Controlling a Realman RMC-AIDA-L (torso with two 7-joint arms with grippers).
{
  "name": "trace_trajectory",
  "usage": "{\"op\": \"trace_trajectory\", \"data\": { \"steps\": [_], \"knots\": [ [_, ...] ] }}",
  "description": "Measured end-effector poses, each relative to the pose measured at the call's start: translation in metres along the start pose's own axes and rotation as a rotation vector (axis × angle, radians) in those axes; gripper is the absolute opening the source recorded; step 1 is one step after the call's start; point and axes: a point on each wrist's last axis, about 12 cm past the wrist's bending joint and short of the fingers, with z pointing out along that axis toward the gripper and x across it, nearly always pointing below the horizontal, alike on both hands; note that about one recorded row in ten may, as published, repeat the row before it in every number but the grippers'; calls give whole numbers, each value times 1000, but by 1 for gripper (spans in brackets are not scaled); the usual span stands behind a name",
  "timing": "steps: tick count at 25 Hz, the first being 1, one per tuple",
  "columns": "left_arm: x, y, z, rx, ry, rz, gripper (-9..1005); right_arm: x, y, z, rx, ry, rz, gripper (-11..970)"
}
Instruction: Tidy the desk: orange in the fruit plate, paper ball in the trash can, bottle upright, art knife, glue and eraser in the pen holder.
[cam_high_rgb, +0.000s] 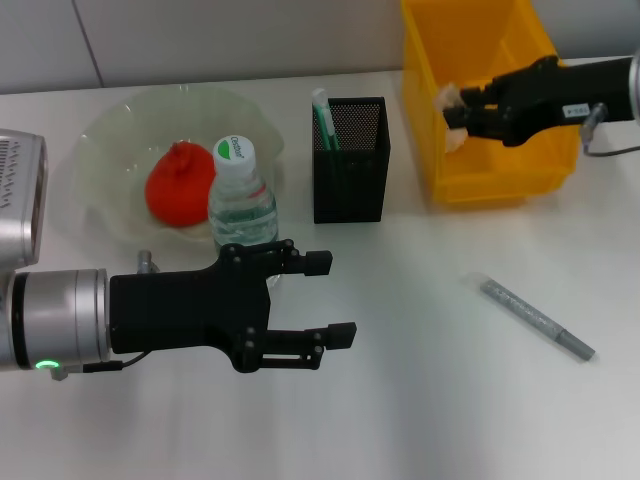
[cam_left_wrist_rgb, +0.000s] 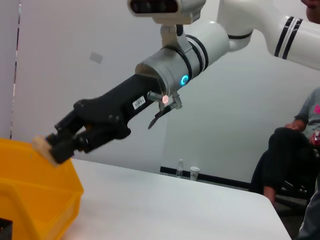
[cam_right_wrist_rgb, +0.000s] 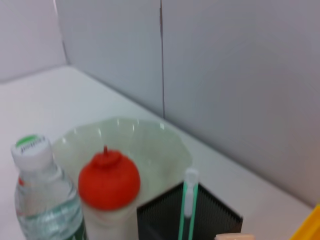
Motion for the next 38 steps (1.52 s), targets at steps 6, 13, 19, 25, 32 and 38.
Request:
{"op": "trace_trajectory", "data": {
  "steps": [6, 13, 19, 25, 32, 38],
  "knots": [
    [-1, 0, 1, 3, -4, 2, 802, 8, -5, -3, -12, -95, 19, 239],
    [-1, 0, 1, 3, -9, 1, 802, 16, -7, 11, -57, -128, 5, 239],
    [-1, 0, 0, -2, -11, 1, 802, 15, -11, 27, -84, -120, -1, 239],
    [-1, 0, 0, -2, -10, 15, 802, 14, -13, 41, -81, -110, -12, 238],
    [-1, 1, 1, -4, -8, 24, 802, 6, -14, 55, -79, -108, -24, 238],
    [-1, 1, 1, -3, -7, 26, 802, -2, -13, 67, -80, -103, -40, 238]
  ]
}}
